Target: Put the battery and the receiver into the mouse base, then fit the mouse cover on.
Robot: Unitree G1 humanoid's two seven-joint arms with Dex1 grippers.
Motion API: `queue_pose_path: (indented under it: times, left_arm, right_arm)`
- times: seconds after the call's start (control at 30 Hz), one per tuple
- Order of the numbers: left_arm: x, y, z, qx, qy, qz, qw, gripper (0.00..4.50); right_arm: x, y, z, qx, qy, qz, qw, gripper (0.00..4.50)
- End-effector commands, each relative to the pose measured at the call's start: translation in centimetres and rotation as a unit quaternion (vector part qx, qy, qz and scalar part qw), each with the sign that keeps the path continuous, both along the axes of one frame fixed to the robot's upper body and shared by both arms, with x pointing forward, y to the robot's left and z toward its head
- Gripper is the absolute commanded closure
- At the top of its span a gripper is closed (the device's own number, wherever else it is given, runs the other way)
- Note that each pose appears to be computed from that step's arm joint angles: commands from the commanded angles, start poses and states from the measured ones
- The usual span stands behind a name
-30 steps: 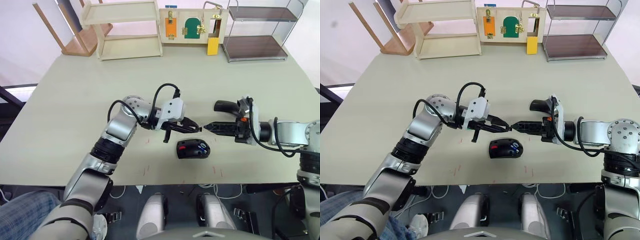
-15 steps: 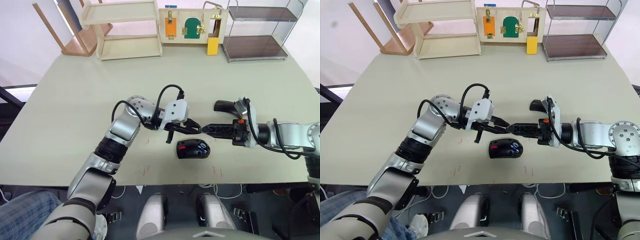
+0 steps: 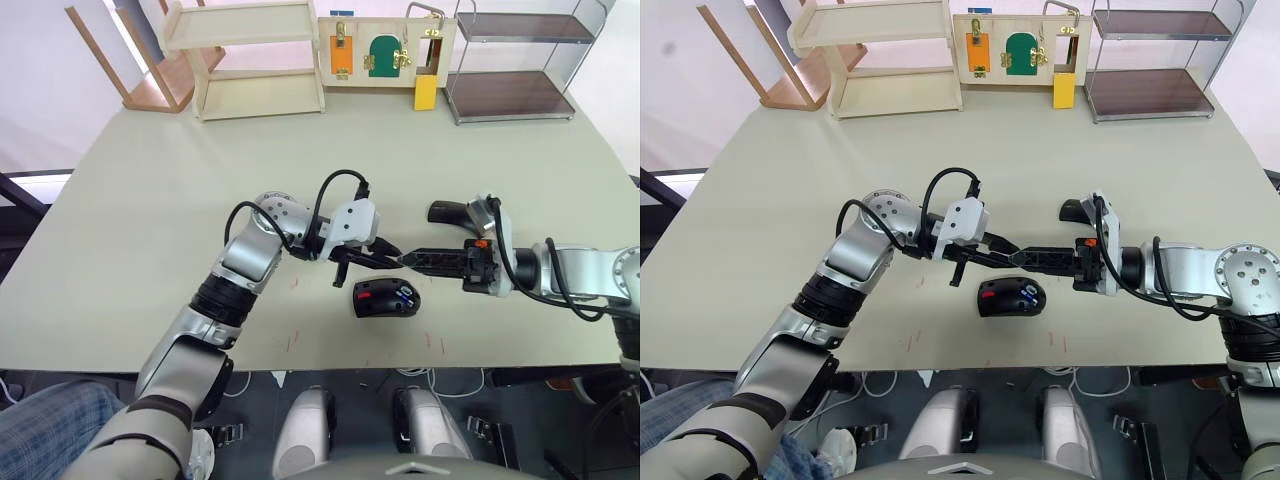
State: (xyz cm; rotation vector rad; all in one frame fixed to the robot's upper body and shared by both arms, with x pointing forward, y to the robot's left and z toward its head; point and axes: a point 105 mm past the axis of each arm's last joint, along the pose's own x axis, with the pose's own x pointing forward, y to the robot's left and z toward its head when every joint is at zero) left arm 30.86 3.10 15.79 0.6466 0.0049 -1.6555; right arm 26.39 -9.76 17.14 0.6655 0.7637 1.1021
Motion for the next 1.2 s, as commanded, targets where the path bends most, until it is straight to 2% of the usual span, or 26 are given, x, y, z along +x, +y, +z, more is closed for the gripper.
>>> queue_pose_path:
  times: [0.03, 0.27, 0.37, 0.6, 0.67, 0.7, 0.77, 0.83, 0.87, 0.9, 0.93, 1.2]
  left_arm:
    - [-0.47, -0.64, 0.49, -0.006, -0.012, -0.017, 1.0, 4.42]
    - [-0.62, -0.71, 0.33, -0.005, -0.012, -0.02, 1.0, 4.42]
    - [-0.57, -0.67, 0.33, -0.006, -0.013, -0.019, 1.0, 4.42]
    - [-0.79, -0.51, 0.09, -0.002, -0.01, -0.021, 1.0, 4.42]
    - [-0.73, -0.48, 0.06, -0.001, -0.011, -0.02, 1.0, 4.42]
    - [-0.71, -0.46, 0.03, -0.001, -0.011, -0.02, 1.0, 4.42]
    - [-0.7, -0.37, -0.03, 0.001, -0.011, -0.02, 1.0, 4.42]
    - [-0.68, -0.27, -0.1, 0.002, -0.011, -0.02, 1.0, 4.42]
    - [-0.68, -0.24, -0.14, 0.003, -0.012, -0.021, 1.0, 4.42]
    - [-0.68, -0.22, -0.16, 0.004, -0.012, -0.021, 1.0, 4.42]
    - [-0.68, -0.19, -0.18, 0.004, -0.012, -0.021, 1.0, 4.42]
    - [-0.74, -0.05, -0.4, 0.007, -0.012, -0.023, 1.0, 4.42]
  right_arm:
    - [-0.59, 0.6, 1.43, 0.026, -0.02, 0.022, 0.999, 0.0]
    - [-0.52, 0.64, 1.35, 0.024, -0.018, 0.021, 0.999, 0.0]
    - [-0.58, 0.69, 1.27, 0.021, -0.017, 0.023, 0.999, 0.53]
    - [-0.45, 0.51, 1.17, 0.017, -0.014, 0.019, 1.0, 0.53]
    - [-0.42, 0.45, 1.17, 0.016, -0.014, 0.019, 1.0, 1.14]
    - [-0.41, 0.43, 1.17, 0.016, -0.014, 0.018, 1.0, 1.24]
    - [-0.39, 0.34, 1.15, 0.015, -0.014, 0.017, 1.0, 2.3]
    - [-0.36, 0.2, 1.12, 0.013, -0.013, 0.016, 1.0, 2.96]
    - [-0.35, 0.13, 1.1, 0.012, -0.012, 0.015, 1.0, 3.42]
    - [-0.34, 0.08, 1.08, 0.011, -0.012, 0.014, 1.0, 4.09]
    - [-0.35, 0.05, 1.06, 0.01, -0.012, 0.014, 1.0, 4.42]
    - [-0.34, -0.2, 1.0, 0.005, -0.011, 0.011, 1.0, 4.42]
